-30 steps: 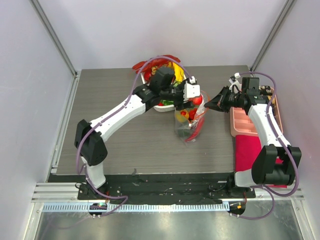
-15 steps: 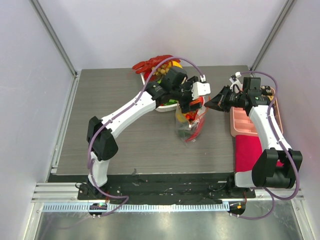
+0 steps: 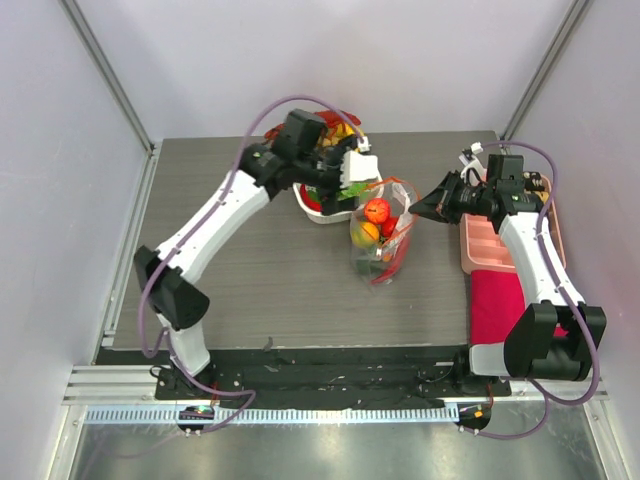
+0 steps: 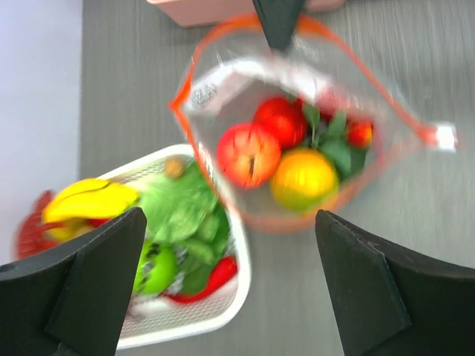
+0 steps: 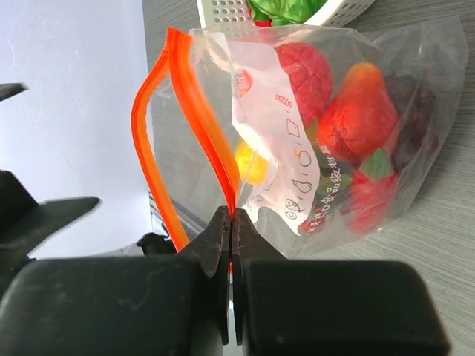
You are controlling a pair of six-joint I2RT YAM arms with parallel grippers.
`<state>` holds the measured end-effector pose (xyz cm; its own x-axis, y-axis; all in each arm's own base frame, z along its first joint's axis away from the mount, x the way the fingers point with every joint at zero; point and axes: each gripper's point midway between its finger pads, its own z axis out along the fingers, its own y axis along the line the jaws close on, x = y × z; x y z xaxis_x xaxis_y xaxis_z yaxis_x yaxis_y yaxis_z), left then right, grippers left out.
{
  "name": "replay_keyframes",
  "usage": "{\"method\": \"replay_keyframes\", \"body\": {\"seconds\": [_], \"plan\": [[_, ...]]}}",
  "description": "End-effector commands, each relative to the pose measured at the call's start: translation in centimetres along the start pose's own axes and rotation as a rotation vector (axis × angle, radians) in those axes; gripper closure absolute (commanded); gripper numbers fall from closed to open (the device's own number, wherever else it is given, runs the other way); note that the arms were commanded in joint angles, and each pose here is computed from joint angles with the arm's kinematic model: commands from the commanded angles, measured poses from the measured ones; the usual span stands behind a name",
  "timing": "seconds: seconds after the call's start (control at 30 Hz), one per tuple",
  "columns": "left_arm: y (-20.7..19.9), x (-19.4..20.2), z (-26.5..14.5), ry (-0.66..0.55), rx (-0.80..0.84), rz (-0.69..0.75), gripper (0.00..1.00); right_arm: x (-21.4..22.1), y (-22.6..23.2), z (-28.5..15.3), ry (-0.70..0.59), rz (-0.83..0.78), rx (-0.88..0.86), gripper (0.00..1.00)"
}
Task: Place the food in the zip-top bag and seal the zipper
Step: Place the fake fruit in the zipper food storage bag, then zip the zipper food storage bag at the center of the board.
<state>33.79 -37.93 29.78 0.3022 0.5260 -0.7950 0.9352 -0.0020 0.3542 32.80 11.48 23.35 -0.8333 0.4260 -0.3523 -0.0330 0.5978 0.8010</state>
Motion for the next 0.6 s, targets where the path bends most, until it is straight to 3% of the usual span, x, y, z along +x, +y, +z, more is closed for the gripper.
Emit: {"method": "replay_keyframes", "body": {"seconds": [0.0, 0.13, 0.33, 0.43, 0.57], "plan": [[-5.7, -0.4, -4.2, -0.006, 0.240, 0.334, 0.05, -0.6, 2.1, -1.3, -0.039, -0.105, -0.051, 0.99], [-5.5, 1.2, -2.9, 0.028, 0.268, 0.484, 0.08, -0.4, 1.9, -1.3, -0.031, -0.124, -0.042, 0.99], [-6.2, 2.8, 0.0, 0.068, 0.332, 0.701, 0.23, -0.1, 2.3, -1.0, -0.017, -0.145, -0.043, 0.99], [-6.0, 4.5, 2.1, 0.141, 0.333, 0.760, 0.36, 0.3, 2.8, -0.6, -0.003, -0.172, -0.043, 0.99], [-7.9, 5.2, 2.3, 0.174, 0.363, 0.767, 0.72, 1.6, 3.6, 0.4, 0.034, -0.236, -0.051, 0.99]]}}
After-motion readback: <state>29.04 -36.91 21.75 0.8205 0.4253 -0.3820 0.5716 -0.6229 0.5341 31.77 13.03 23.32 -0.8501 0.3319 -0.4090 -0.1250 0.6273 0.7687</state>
